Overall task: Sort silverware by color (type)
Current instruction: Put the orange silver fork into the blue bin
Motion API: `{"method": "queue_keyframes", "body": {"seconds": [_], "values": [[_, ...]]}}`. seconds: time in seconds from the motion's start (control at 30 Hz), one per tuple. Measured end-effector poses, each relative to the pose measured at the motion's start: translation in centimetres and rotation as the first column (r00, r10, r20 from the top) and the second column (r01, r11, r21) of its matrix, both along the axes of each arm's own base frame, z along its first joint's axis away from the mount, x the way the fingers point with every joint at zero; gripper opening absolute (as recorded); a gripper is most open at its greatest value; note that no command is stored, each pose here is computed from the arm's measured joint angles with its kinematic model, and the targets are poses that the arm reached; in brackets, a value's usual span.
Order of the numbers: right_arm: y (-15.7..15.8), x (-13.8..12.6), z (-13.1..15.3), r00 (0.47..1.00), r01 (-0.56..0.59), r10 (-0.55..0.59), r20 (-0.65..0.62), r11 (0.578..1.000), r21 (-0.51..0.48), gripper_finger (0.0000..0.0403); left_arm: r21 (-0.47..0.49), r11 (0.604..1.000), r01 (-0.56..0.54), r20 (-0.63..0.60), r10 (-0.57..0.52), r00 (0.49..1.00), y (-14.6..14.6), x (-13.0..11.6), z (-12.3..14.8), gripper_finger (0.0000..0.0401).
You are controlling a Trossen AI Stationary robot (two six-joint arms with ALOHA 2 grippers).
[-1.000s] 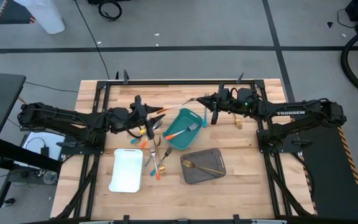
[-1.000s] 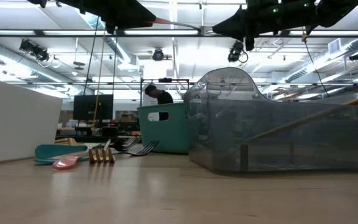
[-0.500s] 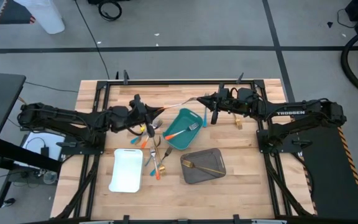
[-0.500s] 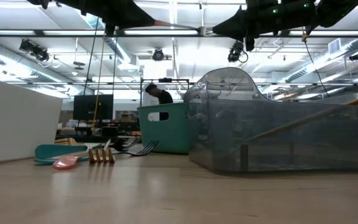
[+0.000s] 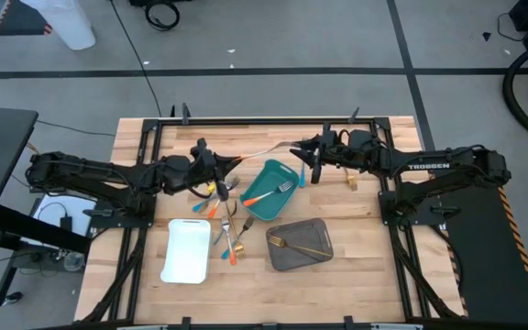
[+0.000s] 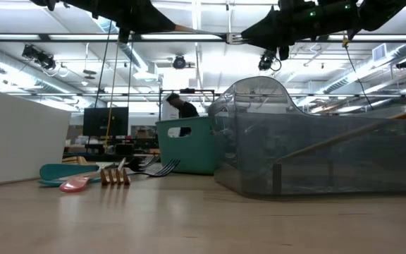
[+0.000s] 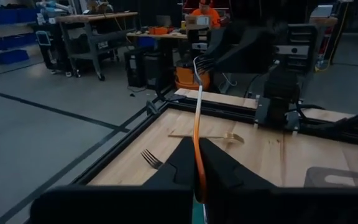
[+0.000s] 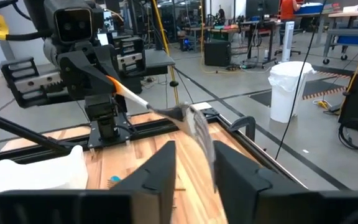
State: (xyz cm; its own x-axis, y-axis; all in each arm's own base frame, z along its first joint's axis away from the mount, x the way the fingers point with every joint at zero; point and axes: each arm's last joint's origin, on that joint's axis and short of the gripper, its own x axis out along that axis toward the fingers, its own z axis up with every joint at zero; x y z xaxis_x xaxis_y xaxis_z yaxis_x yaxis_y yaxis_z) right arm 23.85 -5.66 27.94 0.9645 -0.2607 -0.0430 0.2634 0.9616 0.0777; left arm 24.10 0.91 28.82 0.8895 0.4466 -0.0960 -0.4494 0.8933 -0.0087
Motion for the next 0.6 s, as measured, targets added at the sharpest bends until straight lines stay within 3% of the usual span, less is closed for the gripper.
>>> {"method": "queue_keyframes", "body": {"seconds": [0.27,0.43,0.6], "values": [[-0.2,-2.7,0.8,0.988,0.130,-0.132,-0.079,0.991,-0.023,0.0171,-0.066,0.995,-0.076,-0.071,0.071,0.995,-1.1,-0.3,-1.1,0.0014],[0.0,-4.8,1.6,0.974,0.197,-0.199,-0.106,0.980,-0.026,0.0175,-0.131,0.983,-0.126,-0.138,0.107,0.985,-2.4,-0.1,-2.6,0.0014],[0.1,-5.1,1.8,0.974,0.203,-0.204,-0.097,0.979,-0.021,0.0172,-0.190,0.972,-0.137,-0.202,0.098,0.974,-3.0,1.3,-5.0,0.0014]]}}
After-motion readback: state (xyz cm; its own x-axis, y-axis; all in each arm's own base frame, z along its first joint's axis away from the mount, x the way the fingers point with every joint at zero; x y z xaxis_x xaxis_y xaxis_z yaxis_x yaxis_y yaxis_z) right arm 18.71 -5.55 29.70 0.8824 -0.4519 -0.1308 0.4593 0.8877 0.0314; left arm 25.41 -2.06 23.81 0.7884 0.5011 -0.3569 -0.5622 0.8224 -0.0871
